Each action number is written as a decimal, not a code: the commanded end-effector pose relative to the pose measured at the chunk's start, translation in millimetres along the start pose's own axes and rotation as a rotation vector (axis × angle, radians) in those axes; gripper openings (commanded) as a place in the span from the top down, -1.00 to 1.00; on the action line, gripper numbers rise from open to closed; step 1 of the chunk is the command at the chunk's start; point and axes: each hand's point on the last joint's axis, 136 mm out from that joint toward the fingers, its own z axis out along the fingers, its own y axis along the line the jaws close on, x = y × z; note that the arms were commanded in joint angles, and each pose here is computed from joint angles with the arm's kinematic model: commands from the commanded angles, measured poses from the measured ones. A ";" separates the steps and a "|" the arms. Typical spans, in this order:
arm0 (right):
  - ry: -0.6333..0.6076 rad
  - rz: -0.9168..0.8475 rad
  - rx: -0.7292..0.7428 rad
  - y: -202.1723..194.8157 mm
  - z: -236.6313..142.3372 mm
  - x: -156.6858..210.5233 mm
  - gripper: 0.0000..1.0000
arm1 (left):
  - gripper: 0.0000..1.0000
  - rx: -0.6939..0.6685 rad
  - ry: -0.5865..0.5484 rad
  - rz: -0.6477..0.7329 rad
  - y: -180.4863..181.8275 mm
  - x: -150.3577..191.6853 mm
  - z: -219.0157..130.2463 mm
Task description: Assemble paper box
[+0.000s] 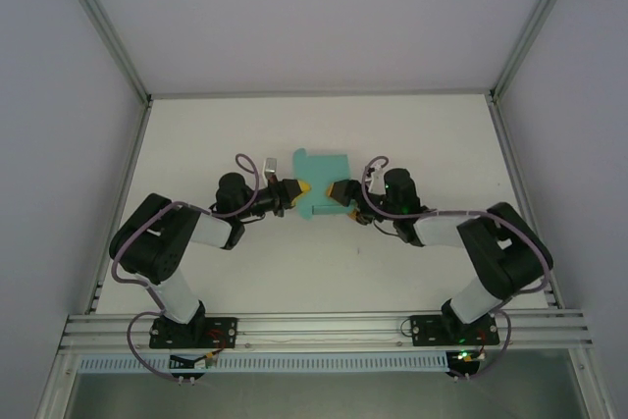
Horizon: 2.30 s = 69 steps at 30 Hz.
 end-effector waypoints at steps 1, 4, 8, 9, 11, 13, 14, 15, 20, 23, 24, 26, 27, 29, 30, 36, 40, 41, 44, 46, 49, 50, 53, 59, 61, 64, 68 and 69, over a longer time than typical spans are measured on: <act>-0.036 -0.044 -0.204 48.2 -0.9 -16.7 -0.59 | 1.00 0.044 0.005 0.056 -18.6 -0.9 2.3; -0.025 -0.034 -0.206 52.6 -0.7 -17.4 -0.29 | 1.00 0.023 0.022 0.071 -15.3 1.5 3.2; -0.043 -0.015 -0.138 44.4 -6.9 -17.1 0.02 | 0.73 -0.098 -0.002 0.167 -10.2 0.4 -3.6; -0.051 -0.002 -0.115 41.1 -9.7 -17.6 0.04 | 0.64 -0.164 -0.019 0.219 -9.9 -0.7 -8.5; -0.059 0.007 -0.080 37.7 -15.1 -18.6 0.09 | 0.04 -0.350 -0.061 0.349 -12.2 -3.7 -23.7; -0.065 0.024 -0.073 39.5 -21.0 -20.9 0.19 | -0.74 -0.537 -0.127 0.493 -22.7 -9.5 -46.4; -0.059 0.022 -0.082 44.5 -24.1 -21.0 0.18 | -1.00 -0.592 -0.160 0.562 -32.1 -12.3 -58.9; -0.053 0.032 -0.082 47.2 -27.0 -21.4 0.17 | -1.00 -0.628 -0.195 0.609 -40.3 -15.6 -70.6; -0.002 0.271 -0.095 57.7 -44.4 -32.7 0.15 | -1.00 -0.702 -0.337 0.948 -86.7 -28.2 -112.7; 0.127 0.409 -0.165 82.5 -54.3 -36.6 0.22 | -1.00 -0.688 -0.225 1.212 -103.1 -16.9 -111.5; 0.173 0.457 -0.168 88.3 -56.4 -35.7 0.23 | -1.00 -0.646 -0.124 1.312 -103.0 -3.6 -105.6; 0.256 0.511 -0.171 101.5 -59.0 -33.6 0.24 | -1.00 -0.498 0.132 1.475 -97.0 36.0 -94.7; 0.284 0.531 -0.170 105.3 -58.9 -32.7 0.26 | -1.00 -0.416 0.262 1.538 -93.3 57.6 -93.4; 0.331 0.600 -0.162 107.5 -58.4 -29.0 0.29 | -1.00 -0.379 0.347 1.641 -92.0 63.3 -91.0; 0.345 0.635 -0.158 106.0 -58.0 -27.5 0.34 | -1.00 -0.424 0.279 1.663 -96.2 46.3 -85.5; 0.402 0.734 -0.171 100.5 -58.6 -16.7 0.32 | -1.00 -0.463 0.286 1.705 -112.2 15.0 -61.1; 0.394 0.731 -0.196 100.6 -52.4 -17.8 0.42 | -1.00 -0.389 0.320 1.756 -105.7 16.7 -46.0; 0.403 0.736 -0.209 103.3 -49.9 -17.6 0.43 | -1.00 -0.372 0.341 1.762 -102.3 18.0 -42.9; 0.434 0.737 -0.259 113.2 -41.4 -18.5 0.43 | -1.00 -0.316 0.372 1.751 -98.1 20.8 -33.1; 0.459 0.728 -0.293 120.1 -34.4 -17.8 0.45 | -1.00 -0.311 0.358 1.759 -98.6 15.1 -25.1; 0.518 0.709 -0.329 131.2 -23.8 -13.1 0.48 | -1.00 -0.335 0.345 1.747 -98.1 3.1 -13.8; 0.526 0.703 -0.349 135.4 -21.4 -13.0 0.50 | -0.99 -0.341 0.349 1.742 -97.0 0.5 -11.0; 0.519 0.719 -0.393 140.1 -18.1 -18.6 0.54 | -0.89 -0.341 0.363 1.741 -94.7 -0.6 -7.3; 0.514 0.710 -0.411 149.8 -22.3 -21.7 0.57 | -0.74 -0.342 0.390 1.770 -84.6 7.2 -15.3; 0.514 0.707 -0.413 155.1 -26.1 -20.0 0.58 | -0.72 -0.379 0.373 1.773 -85.8 -1.2 -13.5; 0.506 0.726 -0.393 153.7 -29.4 -15.5 0.56 | -0.68 -0.365 0.395 1.788 -89.2 -1.7 -9.7; 0.500 0.710 -0.406 163.2 -33.7 -17.7 0.57 | -0.65 -0.391 0.412 1.817 -82.0 -9.4 -2.5; 0.498 0.713 -0.403 164.1 -34.2 -17.7 0.57 | -0.66 -0.412 0.423 1.816 -77.2 -12.6 -0.9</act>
